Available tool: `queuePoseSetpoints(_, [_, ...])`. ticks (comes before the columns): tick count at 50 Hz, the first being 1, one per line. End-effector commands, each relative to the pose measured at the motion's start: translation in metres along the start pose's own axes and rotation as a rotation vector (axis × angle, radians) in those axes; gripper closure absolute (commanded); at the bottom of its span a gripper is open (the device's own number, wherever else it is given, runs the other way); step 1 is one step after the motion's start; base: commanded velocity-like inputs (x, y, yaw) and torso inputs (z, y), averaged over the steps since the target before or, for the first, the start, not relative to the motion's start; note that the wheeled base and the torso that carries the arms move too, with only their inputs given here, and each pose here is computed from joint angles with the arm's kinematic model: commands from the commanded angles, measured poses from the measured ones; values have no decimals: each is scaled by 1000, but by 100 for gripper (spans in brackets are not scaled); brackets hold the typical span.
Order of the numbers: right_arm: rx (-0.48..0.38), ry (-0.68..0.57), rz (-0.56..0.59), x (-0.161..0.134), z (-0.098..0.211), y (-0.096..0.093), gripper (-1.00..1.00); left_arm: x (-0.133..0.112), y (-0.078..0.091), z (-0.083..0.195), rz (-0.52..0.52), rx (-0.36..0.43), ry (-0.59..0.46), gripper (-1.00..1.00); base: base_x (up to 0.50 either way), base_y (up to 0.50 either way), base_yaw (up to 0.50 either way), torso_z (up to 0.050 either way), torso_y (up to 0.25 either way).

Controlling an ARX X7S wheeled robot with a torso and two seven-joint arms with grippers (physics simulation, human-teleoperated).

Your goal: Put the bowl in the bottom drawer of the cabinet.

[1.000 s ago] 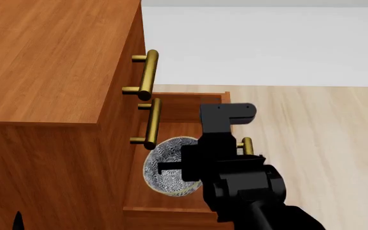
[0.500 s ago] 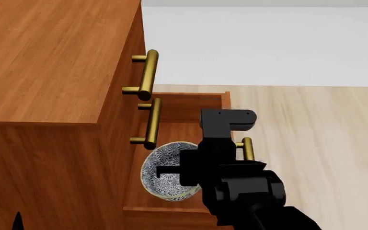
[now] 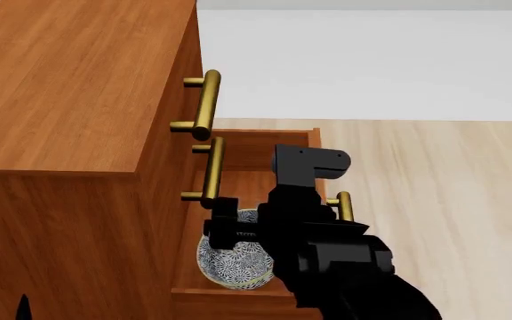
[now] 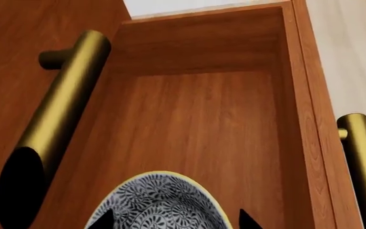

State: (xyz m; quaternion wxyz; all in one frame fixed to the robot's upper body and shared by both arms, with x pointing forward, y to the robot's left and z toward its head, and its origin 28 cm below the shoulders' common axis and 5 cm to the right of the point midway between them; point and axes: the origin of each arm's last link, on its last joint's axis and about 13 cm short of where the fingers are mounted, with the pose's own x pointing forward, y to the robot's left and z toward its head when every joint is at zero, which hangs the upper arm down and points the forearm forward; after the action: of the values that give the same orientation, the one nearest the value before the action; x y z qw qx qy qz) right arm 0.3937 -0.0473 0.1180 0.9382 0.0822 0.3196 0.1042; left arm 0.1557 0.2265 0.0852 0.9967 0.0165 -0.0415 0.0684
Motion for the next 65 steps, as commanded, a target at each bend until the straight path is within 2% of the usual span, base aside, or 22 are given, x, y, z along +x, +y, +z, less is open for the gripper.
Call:
queuePoseSetpoints(1, [-100, -26, -129, -1, 5, -11, -100, 0, 0, 2, 1, 0, -4, -100, 12, -3, -2, 0, 0])
queuePoseSetpoints(22, [-163, -115, -176, -8, 30, -13, -100, 0, 0, 2, 2, 0, -5, -100, 0, -1, -1, 0, 0])
queuePoseSetpoints(36, [-175, -158, -199, -13, 45, -16, -100, 1, 0, 2, 1, -1, -3, -100, 0, 0, 0, 0, 0])
queuePoseSetpoints(65, [-91, -232, -303, -33, 71, -57, -100, 0, -1, 4, 2, 3, -8, -100, 0, 0, 0, 0, 0])
